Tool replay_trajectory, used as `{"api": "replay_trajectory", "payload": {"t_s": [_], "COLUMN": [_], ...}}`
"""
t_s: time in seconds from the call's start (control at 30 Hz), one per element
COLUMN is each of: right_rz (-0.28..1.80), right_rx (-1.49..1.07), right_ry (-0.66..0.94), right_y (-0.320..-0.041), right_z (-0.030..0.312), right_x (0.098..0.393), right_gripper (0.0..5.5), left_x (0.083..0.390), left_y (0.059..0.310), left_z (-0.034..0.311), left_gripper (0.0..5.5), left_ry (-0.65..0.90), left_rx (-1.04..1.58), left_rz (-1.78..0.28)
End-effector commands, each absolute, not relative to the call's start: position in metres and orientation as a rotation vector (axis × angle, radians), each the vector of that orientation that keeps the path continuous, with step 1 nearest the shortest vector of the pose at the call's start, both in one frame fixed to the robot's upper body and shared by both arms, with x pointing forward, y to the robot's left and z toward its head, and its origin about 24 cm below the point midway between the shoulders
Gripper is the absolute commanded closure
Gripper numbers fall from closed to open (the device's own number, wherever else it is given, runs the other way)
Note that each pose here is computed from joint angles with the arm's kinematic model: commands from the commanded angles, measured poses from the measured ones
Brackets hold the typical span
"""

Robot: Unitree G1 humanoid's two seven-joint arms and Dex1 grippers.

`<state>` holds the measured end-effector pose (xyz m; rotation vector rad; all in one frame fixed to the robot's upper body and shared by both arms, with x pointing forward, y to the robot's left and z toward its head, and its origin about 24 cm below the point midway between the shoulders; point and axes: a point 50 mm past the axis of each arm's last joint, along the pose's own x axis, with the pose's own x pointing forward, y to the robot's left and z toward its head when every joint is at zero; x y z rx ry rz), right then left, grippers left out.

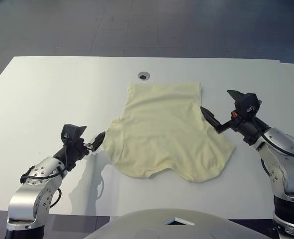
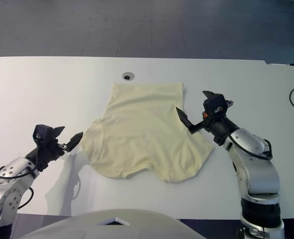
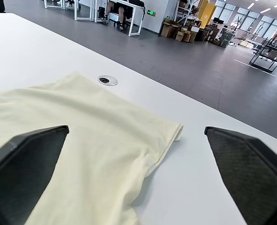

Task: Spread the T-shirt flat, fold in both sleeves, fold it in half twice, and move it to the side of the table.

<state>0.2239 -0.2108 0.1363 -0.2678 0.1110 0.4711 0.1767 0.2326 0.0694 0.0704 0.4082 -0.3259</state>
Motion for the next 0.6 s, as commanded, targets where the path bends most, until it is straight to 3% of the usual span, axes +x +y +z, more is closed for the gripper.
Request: {"api": "replay_trajectory", "payload": {"t_s": [0.03, 0.33, 0.6], "right_rz": [0.483, 0.494, 0.475], "right_rx": [-0.264, -0.270, -0.283], "right_ry": [0.117, 0.122, 0.122], "right_y": [-0.207, -0.204, -0.206], "right_z": [0.136, 0.137, 0.138], "right_x": [0.221, 0.214, 0.214], "right_gripper": [0.10, 0.10, 0.10], "left_x": [0.175, 0.182, 0.185], "left_y": [0.233, 0.232, 0.232], "left_z": [0.056, 0.031, 0.034], "left_gripper": [2.38, 3.99, 5.27], "left_ry": [0.474, 0.553, 0.547], "left_rx": [0.094, 0.121, 0.100], "left_rz": [-0.345, -0.398, -0.426]}}
